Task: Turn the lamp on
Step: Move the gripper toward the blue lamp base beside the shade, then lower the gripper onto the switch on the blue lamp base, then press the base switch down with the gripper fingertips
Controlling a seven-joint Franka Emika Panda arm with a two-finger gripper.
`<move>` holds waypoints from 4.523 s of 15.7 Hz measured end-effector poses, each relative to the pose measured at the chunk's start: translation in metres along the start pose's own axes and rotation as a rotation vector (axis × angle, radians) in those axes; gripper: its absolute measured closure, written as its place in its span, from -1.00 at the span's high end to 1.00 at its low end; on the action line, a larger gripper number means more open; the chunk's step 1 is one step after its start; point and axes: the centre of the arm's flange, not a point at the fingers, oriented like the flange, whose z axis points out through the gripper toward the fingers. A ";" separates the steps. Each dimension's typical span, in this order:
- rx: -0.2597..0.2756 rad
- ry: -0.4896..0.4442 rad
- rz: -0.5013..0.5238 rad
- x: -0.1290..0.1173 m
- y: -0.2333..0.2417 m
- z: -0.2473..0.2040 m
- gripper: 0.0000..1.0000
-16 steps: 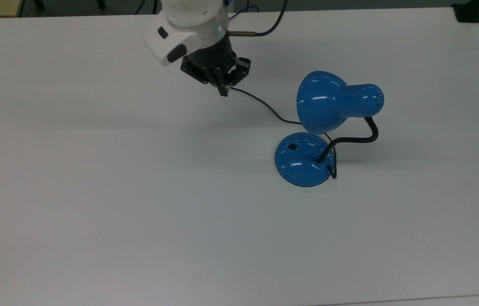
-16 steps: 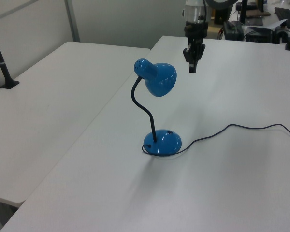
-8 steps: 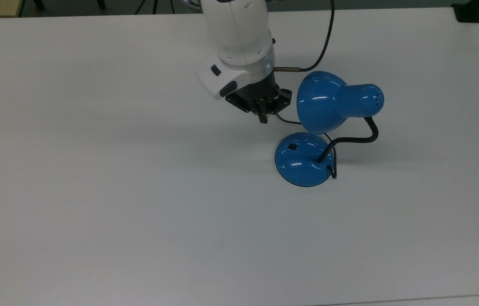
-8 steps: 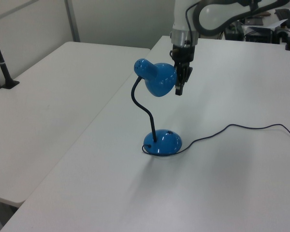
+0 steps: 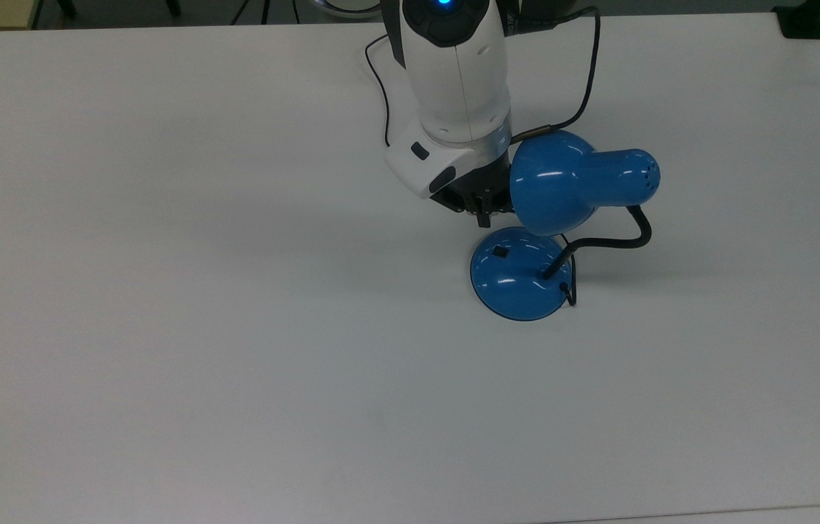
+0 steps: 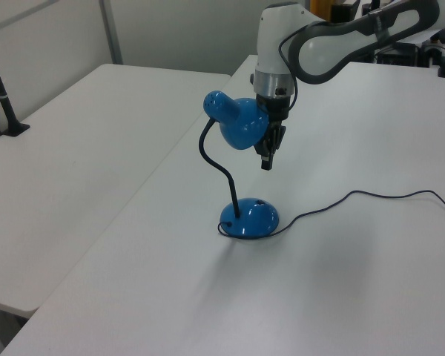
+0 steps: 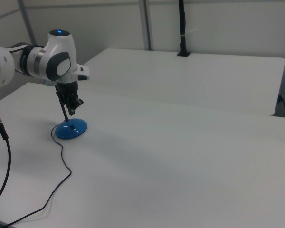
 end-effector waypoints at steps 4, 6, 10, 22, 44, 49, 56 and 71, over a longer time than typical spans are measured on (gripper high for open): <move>-0.006 -0.023 -0.161 -0.002 0.003 0.013 -0.98; -0.010 -0.045 -0.289 -0.006 0.009 0.023 -0.98; -0.012 -0.086 -0.531 -0.007 0.028 0.030 -0.97; -0.087 -0.069 -1.106 0.008 0.064 0.017 -0.80; -0.029 -0.012 -1.144 0.003 0.021 0.059 -0.99; -0.020 0.033 -1.126 0.005 0.015 0.061 -0.99; -0.029 0.069 -1.086 0.004 -0.003 0.075 -0.99; -0.033 0.086 -1.066 0.005 -0.009 0.079 -0.99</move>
